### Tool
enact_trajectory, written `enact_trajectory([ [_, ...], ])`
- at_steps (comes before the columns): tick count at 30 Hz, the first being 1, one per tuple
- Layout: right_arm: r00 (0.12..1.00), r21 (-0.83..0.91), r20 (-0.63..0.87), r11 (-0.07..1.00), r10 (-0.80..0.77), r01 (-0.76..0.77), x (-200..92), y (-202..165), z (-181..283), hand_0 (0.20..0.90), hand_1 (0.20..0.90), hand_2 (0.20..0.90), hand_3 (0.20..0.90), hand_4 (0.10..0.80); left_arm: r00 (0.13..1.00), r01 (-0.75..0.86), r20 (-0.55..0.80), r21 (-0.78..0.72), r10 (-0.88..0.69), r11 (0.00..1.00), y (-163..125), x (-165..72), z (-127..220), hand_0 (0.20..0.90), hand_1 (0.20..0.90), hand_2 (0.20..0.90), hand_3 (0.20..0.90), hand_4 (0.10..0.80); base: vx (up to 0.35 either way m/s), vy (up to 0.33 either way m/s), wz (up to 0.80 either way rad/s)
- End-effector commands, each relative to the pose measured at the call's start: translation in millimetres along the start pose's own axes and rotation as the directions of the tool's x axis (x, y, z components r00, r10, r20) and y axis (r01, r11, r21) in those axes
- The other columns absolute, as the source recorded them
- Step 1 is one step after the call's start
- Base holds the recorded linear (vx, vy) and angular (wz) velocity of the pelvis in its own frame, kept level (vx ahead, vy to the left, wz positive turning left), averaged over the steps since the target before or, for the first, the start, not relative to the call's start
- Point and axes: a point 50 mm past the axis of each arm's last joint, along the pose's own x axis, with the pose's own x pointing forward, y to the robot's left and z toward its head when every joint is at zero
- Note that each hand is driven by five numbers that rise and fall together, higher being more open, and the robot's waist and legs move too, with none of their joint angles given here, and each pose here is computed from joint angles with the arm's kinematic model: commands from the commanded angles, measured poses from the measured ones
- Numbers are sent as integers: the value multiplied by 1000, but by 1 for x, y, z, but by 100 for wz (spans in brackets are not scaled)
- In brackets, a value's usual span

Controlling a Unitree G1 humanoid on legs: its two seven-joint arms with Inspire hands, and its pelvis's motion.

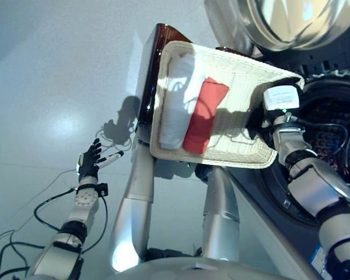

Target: Pick up the clothes and place them into the washing machine

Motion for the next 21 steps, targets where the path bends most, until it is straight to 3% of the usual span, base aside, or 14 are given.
enact_trajectory([
  [1, 984, -93, -109, 984, 141, -151, -27, 41, -49, 200, 200, 200, 200, 300, 999, -5, -40, -5, 5, 1000, -10, -19, -23, 900, 900, 900, 900, 800, 22, 39, 2],
  [9, 981, -74, -117, 983, 157, -166, -33, 48, -50, 200, 200, 200, 200, 300, 998, -3, -55, 11, 4, 1000, -10, -23, -29, 900, 900, 900, 900, 800, 23, 27, 1],
  [13, 983, 31, -120, 990, 137, -134, -31, 46, -44, 200, 200, 200, 200, 300, 997, 0, -75, 28, 2, 1000, -8, -26, -35, 900, 900, 900, 900, 800, 46, 22, 0],
  [18, 989, 220, -125, 974, 78, -49, -18, 27, -36, 200, 200, 200, 200, 300, 995, -10, -98, 34, 13, 999, -1, -32, -43, 900, 900, 900, 900, 800, 72, 30, -9],
  [21, 988, 432, -148, 901, 38, 31, -6, 7, -31, 200, 200, 200, 200, 300, 993, -23, -113, 32, 26, 999, 5, -35, -48, 900, 900, 900, 900, 800, 64, 50, -3],
])
